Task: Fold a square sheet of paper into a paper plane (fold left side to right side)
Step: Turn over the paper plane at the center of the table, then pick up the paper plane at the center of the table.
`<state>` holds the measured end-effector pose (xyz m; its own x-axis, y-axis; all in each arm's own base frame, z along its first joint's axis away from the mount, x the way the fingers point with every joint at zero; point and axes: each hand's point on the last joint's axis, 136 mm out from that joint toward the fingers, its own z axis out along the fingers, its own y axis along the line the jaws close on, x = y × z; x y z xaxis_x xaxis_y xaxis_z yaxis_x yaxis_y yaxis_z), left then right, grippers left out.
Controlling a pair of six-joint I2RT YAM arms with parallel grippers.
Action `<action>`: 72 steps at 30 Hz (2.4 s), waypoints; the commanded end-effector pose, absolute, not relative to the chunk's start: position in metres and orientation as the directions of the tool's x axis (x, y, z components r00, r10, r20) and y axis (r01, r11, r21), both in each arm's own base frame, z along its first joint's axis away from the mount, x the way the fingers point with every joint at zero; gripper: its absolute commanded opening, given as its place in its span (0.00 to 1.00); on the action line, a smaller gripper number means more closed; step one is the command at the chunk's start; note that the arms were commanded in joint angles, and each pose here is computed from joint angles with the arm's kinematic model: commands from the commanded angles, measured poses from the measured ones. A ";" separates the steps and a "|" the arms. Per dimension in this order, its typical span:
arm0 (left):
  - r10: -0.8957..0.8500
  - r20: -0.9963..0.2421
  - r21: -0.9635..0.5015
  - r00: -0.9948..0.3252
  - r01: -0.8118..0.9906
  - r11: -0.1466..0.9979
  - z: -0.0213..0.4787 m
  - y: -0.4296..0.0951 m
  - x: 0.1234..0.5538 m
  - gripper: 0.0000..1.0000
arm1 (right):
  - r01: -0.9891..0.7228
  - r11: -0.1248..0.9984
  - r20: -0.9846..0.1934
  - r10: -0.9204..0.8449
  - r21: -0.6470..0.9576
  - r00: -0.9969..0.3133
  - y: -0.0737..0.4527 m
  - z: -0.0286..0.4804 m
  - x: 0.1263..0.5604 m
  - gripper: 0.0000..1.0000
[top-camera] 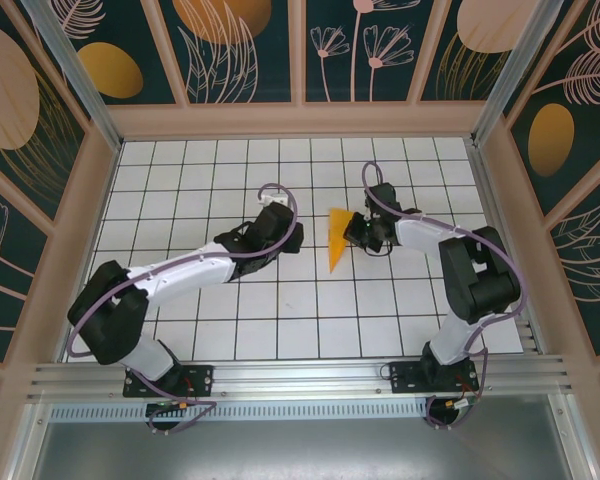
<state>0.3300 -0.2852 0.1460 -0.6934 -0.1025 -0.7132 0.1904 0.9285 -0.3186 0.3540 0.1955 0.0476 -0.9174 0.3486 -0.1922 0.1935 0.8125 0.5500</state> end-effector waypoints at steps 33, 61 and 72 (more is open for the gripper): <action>-0.208 -0.813 -0.299 -0.544 0.084 0.951 0.184 -0.241 0.334 0.74 | 0.139 0.922 -0.246 0.238 0.361 -0.940 0.177 0.073 0.302 0.49; -0.187 -0.840 -0.283 -0.509 0.116 0.952 0.199 -0.230 0.325 0.98 | 0.052 0.971 -0.229 0.107 0.233 -0.968 0.203 0.051 0.335 0.02; -0.144 -0.860 -0.250 -0.490 0.159 0.955 0.202 -0.216 0.309 0.98 | -0.070 0.996 -0.253 -0.054 0.058 -0.966 0.215 0.060 0.424 0.02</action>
<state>0.3120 -0.2218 0.1973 -0.5141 -0.1614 -0.8424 0.1433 0.9522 -0.2699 0.4240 0.2318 0.0681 -0.9509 0.0281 -0.3081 -0.0286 0.9836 0.1780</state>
